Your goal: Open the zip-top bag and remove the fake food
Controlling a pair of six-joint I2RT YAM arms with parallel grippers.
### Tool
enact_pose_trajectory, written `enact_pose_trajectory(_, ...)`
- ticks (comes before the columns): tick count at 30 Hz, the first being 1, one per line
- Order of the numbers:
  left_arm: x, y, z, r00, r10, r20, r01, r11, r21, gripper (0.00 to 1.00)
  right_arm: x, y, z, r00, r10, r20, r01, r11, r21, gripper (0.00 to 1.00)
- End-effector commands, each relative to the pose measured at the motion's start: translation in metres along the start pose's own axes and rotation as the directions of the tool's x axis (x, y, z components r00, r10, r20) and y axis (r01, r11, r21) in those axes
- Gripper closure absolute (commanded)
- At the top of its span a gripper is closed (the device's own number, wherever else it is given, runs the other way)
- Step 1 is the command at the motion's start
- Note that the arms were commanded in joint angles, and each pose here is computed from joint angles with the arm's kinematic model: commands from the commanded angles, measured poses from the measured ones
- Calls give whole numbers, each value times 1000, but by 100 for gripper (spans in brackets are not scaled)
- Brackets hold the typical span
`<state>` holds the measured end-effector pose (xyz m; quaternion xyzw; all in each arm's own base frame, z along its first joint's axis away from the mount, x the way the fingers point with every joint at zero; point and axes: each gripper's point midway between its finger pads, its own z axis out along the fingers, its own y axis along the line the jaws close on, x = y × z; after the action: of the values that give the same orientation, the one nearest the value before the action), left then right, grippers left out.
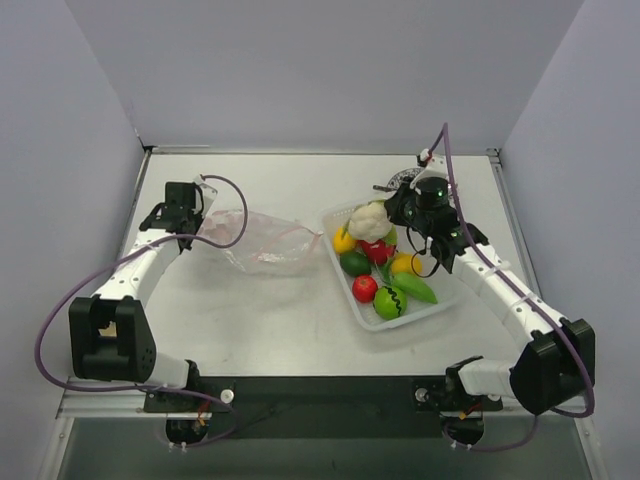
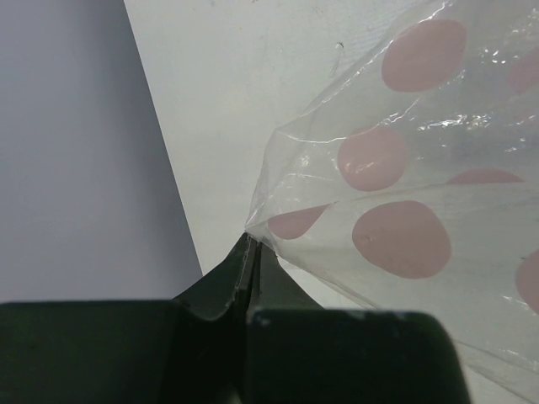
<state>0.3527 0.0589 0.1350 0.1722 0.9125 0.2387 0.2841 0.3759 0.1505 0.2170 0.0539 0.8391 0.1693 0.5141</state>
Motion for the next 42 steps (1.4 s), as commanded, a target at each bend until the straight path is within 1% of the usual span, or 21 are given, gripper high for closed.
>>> enact_pose_trajectory(1,-12,9,-12,997,-31,66,32,999,-15,100,-13,-4,9,1000,-27,2,27,999,41,81)
enact_pose_trajectory(3,-11,9,-13,997,-32,66,33,999,-13,100,-6,-11,13,999,-36,-22,38,997,74,67)
enact_pose_trajectory(4,-10,9,-13,997,-32,66,33,999,-13,100,-3,-14,14,999,-39,-29,42,995,88,39)
enact_pose_trajectory(6,-11,9,-13,997,-35,68,36,999,-11,100,1,-22,14,999,-40,-37,44,991,125,0)
enact_pose_trajectory(10,-14,8,-11,997,-43,70,44,999,-7,100,4,-24,1,998,-59,-35,64,985,161,0)
enact_pose_trajectory(14,-23,7,-9,995,-71,65,70,997,15,100,-9,-12,-28,996,-85,22,80,982,170,0)
enact_pose_trajectory(16,-35,9,-10,992,-97,81,96,995,18,100,-13,-8,-37,995,-96,38,87,980,181,0)
enact_pose_trajectory(18,-44,8,-11,990,-113,86,112,994,22,100,-11,-5,-49,993,-111,31,104,978,182,0)
enact_pose_trajectory(21,-65,16,-20,983,-126,133,130,991,-18,100,1,-6,-60,992,-129,-1,127,974,185,0)
enact_pose_trajectory(22,-76,23,-25,977,-135,165,143,989,-35,100,13,-11,-63,990,-138,-33,142,971,194,0)
enact_pose_trajectory(25,-94,39,-36,964,-175,202,191,979,-63,100,31,-22,-80,991,-125,-54,133,971,198,0)
enact_pose_trajectory(26,-100,41,-40,957,-200,212,216,975,-54,97,37,-24,-83,992,-114,-62,125,972,197,0)
enact_pose_trajectory(28,-101,34,-45,958,-208,198,215,977,-13,83,46,-34,-91,990,-116,-78,130,967,218,0)
enact_pose_trajectory(29,-108,31,-51,950,-224,216,226,974,16,49,55,-40,-92,989,-113,-95,132,963,234,0)
enact_pose_trajectory(31,-108,20,-59,954,-211,214,205,978,46,15,62,-47,-98,990,-97,-104,121,961,251,0)
enact_pose_trajectory(32,-107,16,-64,952,-215,219,206,977,61,3,68,-48,-99,989,-91,-119,118,963,241,0)
enact_pose_trajectory(37,-101,4,-84,947,-242,213,215,966,145,3,88,-56,-118,988,-56,-147,91,965,247,0)
enact_pose_trajectory(39,-104,0,-103,938,-256,234,208,955,211,3,98,-62,-124,985,-80,-154,116,962,247,0)
enact_pose_trajectory(40,-108,-8,-112,932,-266,247,196,941,276,3,98,-57,-131,985,-98,-139,126,968,216,0)
enact_pose_trajectory(41,-110,-10,-124,922,-278,270,190,931,311,3,99,-55,-134,986,-104,-134,129,972,196,0)
enact_pose_trajectory(42,-107,-16,-130,922,-280,267,179,920,348,3,99,-55,-138,986,-107,-127,129,975,180,0)
